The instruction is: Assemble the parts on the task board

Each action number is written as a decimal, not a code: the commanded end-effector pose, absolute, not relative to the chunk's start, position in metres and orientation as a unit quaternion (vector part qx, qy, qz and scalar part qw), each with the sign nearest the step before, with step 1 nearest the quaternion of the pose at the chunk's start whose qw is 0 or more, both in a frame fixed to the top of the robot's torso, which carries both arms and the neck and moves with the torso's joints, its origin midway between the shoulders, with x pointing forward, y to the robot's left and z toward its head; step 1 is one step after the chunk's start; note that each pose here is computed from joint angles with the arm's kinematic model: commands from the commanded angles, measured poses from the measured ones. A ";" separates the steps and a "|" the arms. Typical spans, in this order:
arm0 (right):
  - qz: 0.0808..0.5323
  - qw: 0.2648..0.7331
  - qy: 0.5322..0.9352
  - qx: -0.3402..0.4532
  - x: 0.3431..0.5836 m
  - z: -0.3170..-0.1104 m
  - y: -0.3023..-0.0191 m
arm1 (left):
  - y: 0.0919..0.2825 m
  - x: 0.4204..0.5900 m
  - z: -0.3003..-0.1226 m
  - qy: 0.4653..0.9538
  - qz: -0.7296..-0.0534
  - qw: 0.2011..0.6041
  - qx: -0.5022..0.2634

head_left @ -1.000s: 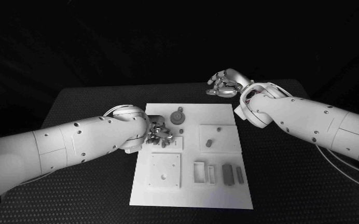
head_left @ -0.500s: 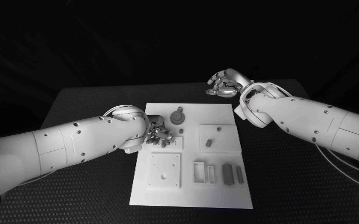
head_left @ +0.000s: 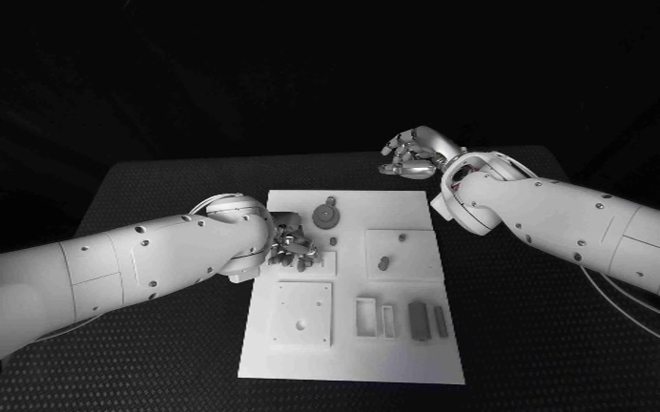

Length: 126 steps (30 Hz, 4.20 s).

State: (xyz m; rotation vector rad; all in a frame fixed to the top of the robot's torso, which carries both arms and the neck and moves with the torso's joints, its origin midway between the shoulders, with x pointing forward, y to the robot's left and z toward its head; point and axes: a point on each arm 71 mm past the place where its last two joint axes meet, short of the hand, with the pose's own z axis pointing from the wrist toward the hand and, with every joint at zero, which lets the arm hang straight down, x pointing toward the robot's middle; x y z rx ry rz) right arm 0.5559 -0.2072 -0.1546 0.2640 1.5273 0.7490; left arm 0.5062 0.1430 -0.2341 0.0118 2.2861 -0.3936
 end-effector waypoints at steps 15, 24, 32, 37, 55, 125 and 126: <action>0.332 0.649 0.675 0.110 0.555 -0.155 -0.206 | 0.138 0.500 -0.243 0.910 -0.164 0.381 0.008; 0.332 0.649 0.675 0.110 0.556 -0.155 -0.206 | 0.142 0.500 -0.243 0.910 -0.158 0.382 0.007; 0.332 0.649 0.675 0.110 0.556 -0.155 -0.206 | 0.142 0.500 -0.243 0.911 -0.157 0.382 0.006; 0.332 0.649 0.675 0.110 0.556 -0.155 -0.206 | 0.143 0.501 -0.243 0.910 -0.156 0.385 0.004; 0.330 0.650 0.675 0.111 0.556 -0.155 -0.207 | 0.154 0.509 -0.230 0.901 -0.170 0.399 -0.015; 0.332 0.650 0.673 0.121 0.559 -0.157 -0.210 | 0.186 0.586 -0.192 0.896 -0.140 0.419 -0.042; 0.332 0.650 0.673 0.121 0.559 -0.157 -0.210 | 0.185 0.586 -0.192 0.896 -0.140 0.418 -0.042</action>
